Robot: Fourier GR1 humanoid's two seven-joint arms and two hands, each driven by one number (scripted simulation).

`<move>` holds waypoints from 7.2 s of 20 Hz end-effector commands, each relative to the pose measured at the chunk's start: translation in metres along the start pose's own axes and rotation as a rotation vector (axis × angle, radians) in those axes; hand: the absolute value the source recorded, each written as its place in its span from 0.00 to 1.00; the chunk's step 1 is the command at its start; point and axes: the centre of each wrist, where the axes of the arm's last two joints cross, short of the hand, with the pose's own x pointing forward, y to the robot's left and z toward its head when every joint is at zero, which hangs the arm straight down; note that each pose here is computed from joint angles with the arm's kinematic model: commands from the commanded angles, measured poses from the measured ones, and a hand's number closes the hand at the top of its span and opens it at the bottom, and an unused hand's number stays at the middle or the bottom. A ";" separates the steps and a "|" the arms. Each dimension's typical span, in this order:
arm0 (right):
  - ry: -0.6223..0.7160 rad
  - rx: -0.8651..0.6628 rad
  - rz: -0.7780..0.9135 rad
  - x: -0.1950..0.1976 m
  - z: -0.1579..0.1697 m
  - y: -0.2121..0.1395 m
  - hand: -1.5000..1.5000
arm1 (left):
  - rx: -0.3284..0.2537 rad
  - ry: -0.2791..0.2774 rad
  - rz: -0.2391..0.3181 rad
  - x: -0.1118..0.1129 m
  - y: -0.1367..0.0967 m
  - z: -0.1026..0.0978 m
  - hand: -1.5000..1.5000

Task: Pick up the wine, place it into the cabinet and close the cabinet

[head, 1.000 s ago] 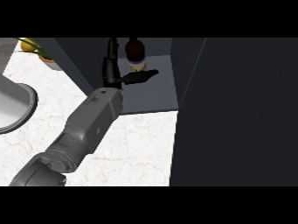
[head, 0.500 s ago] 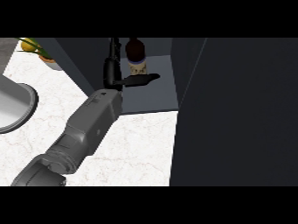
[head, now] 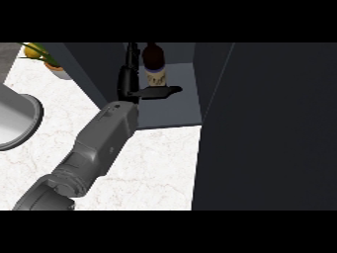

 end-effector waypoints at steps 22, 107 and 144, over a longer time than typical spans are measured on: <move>-0.020 -0.027 0.010 0.008 0.010 0.006 0.00 | -0.015 0.073 0.147 -0.019 -0.008 0.062 0.00; 0.065 0.424 -0.108 0.007 0.011 0.146 1.00 | -0.099 -0.040 0.236 0.174 0.245 0.188 0.00; 0.077 0.165 0.126 -0.014 -0.266 0.126 1.00 | -0.081 -0.041 0.271 0.164 0.230 0.163 0.00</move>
